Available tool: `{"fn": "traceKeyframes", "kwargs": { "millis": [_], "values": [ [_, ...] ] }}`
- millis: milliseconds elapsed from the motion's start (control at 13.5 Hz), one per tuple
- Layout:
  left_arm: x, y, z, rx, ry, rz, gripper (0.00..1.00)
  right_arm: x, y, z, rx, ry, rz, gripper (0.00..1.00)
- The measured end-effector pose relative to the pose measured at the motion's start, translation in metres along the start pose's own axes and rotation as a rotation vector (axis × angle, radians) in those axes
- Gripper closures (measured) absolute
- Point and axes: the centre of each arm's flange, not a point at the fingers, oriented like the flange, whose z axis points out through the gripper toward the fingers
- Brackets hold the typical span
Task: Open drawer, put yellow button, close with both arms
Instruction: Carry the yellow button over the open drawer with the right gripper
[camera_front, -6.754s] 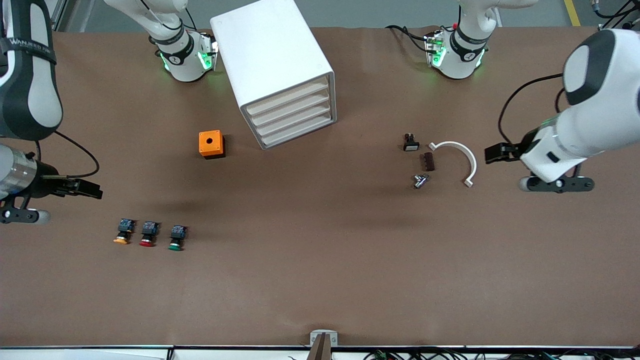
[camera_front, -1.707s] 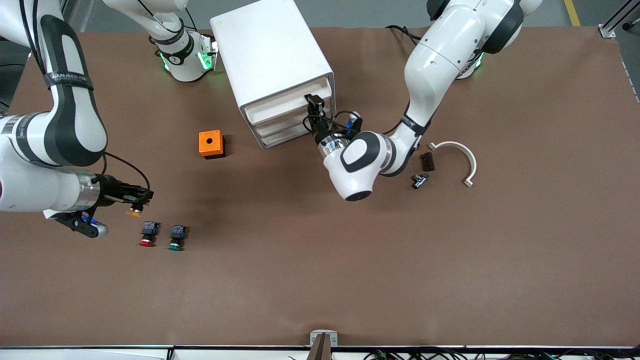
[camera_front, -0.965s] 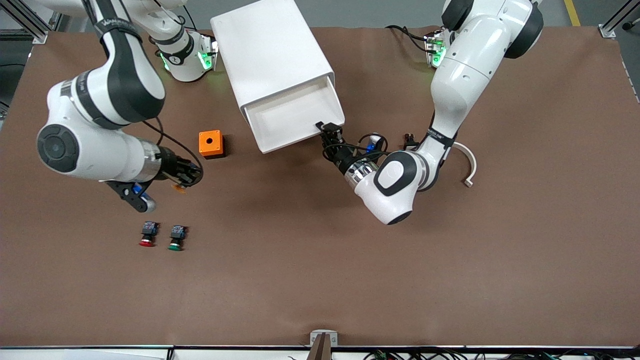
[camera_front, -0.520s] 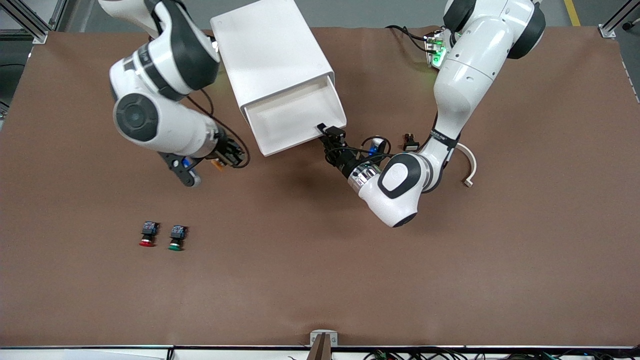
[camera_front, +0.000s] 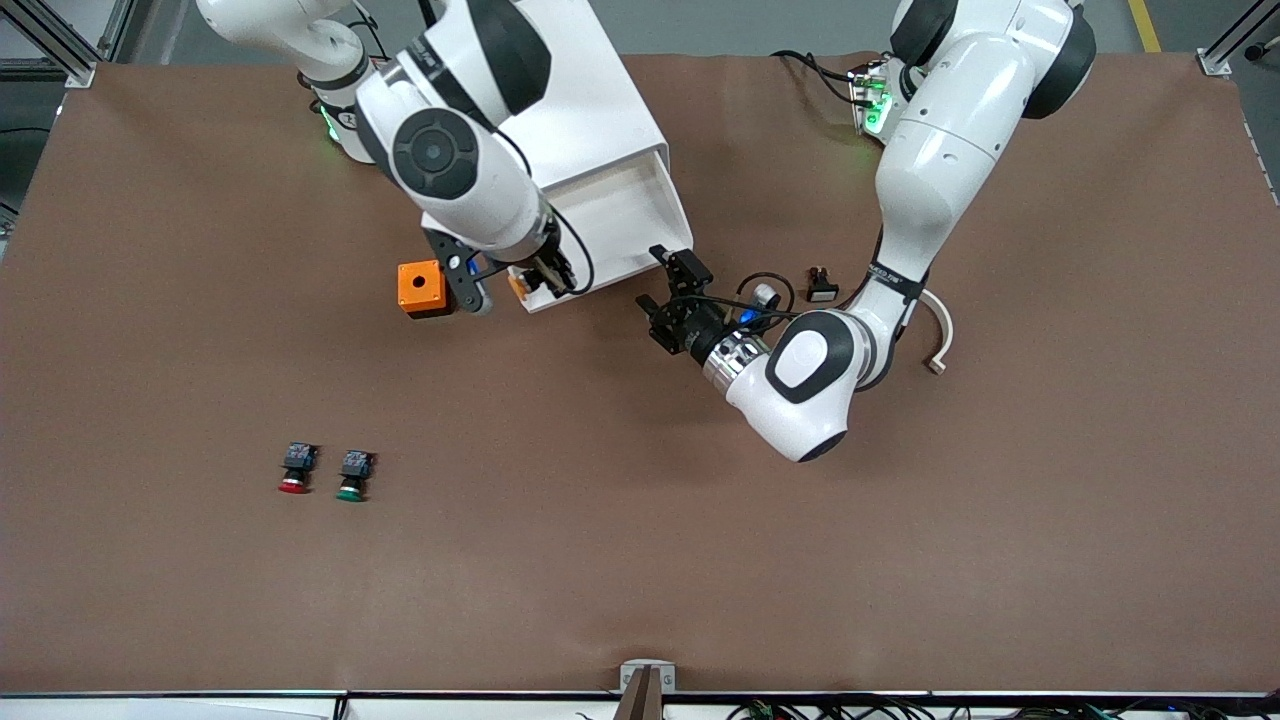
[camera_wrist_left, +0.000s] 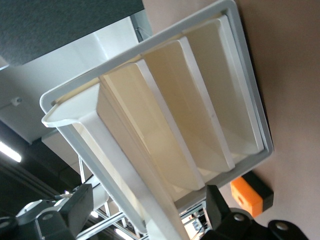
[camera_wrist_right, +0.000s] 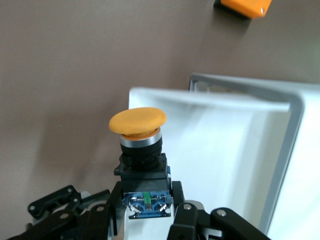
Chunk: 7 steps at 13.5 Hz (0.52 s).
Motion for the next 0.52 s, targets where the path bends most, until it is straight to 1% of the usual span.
{"fn": "traceKeyframes", "kwargs": {
  "millis": [223, 520],
  "values": [
    [-0.007, -0.008, -0.022, -0.029, -0.018, 0.124, 0.01, -0.025, 0.004, 0.018, 0.02, 0.002, 0.067, 0.59],
    [-0.013, -0.016, -0.044, -0.061, -0.033, 0.266, 0.01, -0.046, 0.007, 0.043, 0.074, -0.007, 0.133, 0.59]
  ]
}}
